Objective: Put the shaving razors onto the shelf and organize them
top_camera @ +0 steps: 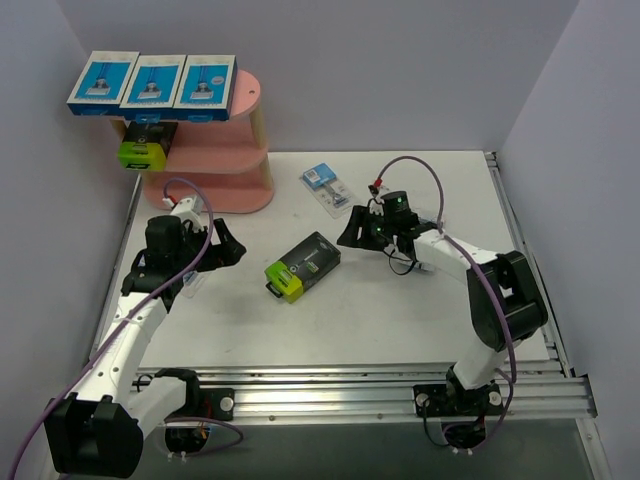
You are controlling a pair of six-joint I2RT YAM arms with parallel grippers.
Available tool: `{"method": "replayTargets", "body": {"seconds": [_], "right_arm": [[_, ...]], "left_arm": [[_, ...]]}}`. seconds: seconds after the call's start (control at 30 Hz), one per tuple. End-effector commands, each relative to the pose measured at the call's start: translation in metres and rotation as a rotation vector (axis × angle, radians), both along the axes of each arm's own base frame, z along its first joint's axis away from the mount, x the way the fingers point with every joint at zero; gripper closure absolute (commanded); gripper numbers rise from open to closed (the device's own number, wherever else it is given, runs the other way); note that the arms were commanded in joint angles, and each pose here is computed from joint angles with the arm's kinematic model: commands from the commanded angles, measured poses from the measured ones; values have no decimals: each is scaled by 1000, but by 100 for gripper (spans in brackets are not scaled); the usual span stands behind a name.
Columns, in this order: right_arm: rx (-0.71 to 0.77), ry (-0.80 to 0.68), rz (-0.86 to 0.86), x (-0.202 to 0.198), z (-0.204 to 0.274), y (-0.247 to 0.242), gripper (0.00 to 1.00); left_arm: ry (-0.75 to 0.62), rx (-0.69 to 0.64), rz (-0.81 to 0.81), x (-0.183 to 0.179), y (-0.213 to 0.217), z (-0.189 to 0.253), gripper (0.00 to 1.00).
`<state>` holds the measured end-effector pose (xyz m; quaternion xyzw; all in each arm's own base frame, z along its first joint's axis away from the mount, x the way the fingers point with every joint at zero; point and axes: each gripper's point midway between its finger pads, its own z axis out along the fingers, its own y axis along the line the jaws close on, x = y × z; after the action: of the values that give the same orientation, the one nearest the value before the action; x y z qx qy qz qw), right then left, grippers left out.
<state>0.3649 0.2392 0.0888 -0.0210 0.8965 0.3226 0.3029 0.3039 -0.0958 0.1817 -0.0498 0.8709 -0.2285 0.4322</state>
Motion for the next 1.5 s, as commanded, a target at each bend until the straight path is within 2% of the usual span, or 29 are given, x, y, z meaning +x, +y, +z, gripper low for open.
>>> {"method": "replayTargets", "body": {"seconds": [0.0,0.3,0.8,1.07,1.33,1.47], "right_arm": [[-3,-45,36,11,15,7,46],[-43,-54,88,18,9,18,47],[-119,18,114,10,-33,41,52],[-142,98,25,-5,-55,28,67],[-74,172,-58,-34,-71,30,92],[-28,228,-149,-45,-74,33,98]], "left_arm": [[-43,-12,-10,7,-2,12,4],[-30,-13,-12,8,-2,9,3],[-29,-15,-17,8,-3,10,4],[-26,-20,-24,8,-5,9,3],[-26,-26,-29,8,-6,9,3],[-23,-26,-29,7,-6,9,4]]}}
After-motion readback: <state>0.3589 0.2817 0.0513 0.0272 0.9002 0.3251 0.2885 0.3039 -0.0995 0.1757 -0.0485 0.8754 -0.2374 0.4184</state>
